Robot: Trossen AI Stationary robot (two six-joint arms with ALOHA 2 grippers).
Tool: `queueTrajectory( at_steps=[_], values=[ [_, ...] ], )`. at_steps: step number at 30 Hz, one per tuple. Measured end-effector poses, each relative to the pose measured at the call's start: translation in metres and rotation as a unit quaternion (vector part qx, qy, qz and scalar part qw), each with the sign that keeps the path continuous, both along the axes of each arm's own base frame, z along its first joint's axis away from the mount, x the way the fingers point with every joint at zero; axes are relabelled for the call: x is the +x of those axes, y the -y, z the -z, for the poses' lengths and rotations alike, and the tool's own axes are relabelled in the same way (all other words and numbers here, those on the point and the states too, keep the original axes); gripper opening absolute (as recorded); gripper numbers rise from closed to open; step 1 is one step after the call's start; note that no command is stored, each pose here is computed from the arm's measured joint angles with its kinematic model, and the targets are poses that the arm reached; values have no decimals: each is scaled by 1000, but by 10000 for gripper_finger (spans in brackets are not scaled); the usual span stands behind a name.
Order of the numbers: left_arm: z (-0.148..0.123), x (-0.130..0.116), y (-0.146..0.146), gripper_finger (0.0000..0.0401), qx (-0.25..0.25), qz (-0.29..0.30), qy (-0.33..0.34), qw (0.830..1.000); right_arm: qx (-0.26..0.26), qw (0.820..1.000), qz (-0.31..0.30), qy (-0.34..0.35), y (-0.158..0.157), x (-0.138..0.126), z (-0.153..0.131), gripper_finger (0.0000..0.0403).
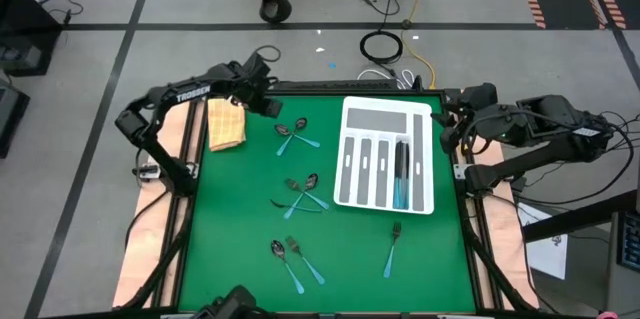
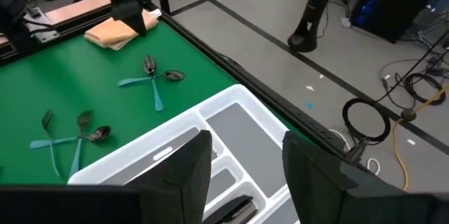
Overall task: Sort silverware
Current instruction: Put the blue spoon into the silverware tray
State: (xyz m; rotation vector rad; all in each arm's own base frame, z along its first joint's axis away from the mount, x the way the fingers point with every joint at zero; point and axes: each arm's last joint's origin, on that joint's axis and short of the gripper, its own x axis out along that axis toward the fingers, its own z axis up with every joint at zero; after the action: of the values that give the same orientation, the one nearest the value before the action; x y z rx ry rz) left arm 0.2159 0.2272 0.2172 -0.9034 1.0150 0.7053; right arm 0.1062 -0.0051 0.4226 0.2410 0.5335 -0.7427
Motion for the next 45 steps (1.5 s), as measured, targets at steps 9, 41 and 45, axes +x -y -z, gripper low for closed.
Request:
queueTrajectory(
  at_steps=[9, 41, 45],
  values=[
    [35, 1, 7, 141, -30, -9, 33, 999, -4, 1000, -3, -3, 0, 0, 0, 160],
    [83, 23, -11, 101, -38, 34, 94, 994, 0, 1000, -3, -2, 0, 0, 0, 160],
    [81, 18, -18, 122, -30, 19, 101, 994, 0, 1000, -3, -2, 0, 0, 0, 160]
  ],
)
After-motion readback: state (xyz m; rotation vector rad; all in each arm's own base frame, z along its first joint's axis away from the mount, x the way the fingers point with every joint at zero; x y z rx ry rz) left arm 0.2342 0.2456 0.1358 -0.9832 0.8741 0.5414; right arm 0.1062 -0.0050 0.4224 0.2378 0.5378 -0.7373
